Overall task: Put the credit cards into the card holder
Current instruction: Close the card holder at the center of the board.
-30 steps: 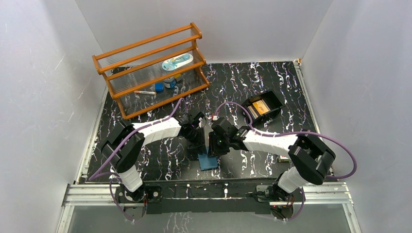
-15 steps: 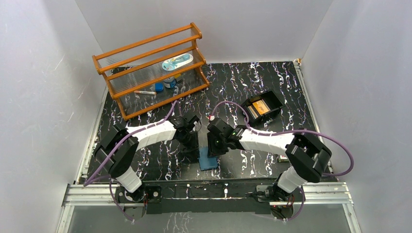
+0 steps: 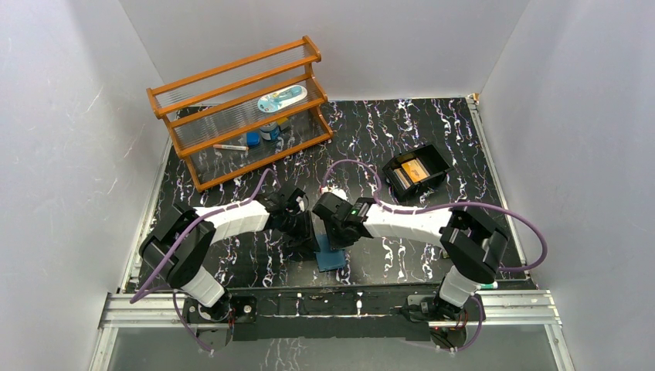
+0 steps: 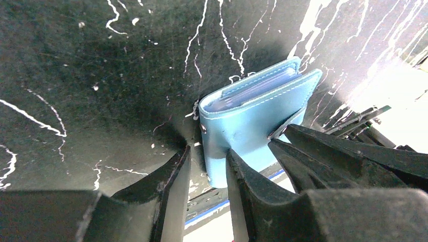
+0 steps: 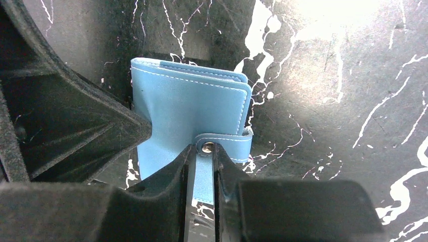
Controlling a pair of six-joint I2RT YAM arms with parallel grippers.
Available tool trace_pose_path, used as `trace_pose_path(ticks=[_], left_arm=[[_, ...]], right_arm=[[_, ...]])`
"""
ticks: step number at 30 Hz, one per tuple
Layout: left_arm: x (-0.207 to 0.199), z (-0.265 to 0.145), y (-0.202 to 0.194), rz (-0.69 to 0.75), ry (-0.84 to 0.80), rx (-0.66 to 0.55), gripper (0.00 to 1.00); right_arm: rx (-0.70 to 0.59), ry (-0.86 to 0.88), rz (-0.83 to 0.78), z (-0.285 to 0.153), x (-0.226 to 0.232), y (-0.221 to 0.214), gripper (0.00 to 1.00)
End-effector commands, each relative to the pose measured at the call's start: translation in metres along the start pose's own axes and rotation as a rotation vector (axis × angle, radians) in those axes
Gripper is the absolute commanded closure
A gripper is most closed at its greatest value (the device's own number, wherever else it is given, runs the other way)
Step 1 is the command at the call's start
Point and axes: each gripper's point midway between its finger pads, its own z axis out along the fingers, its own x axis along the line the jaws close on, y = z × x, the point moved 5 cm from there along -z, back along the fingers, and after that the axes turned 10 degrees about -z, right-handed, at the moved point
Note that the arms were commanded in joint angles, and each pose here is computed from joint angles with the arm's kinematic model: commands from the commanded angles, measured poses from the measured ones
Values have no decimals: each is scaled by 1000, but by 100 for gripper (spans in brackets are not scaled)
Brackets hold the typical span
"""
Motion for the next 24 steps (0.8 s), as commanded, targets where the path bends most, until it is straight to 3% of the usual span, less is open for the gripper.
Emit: trace_pose_path(ticks=[1,8,24], left_arm=[[-4,0,-3,2,-56,20,70],[0,3,-3,3,-59,15,72],[6,10,1,-7,-3,10,74]], right_arm=[[46,-124,-47,14,-10,-11,78],[1,-79,-38,7,-3,-6,100],[-53,-3,-58,-11,5,3,100]])
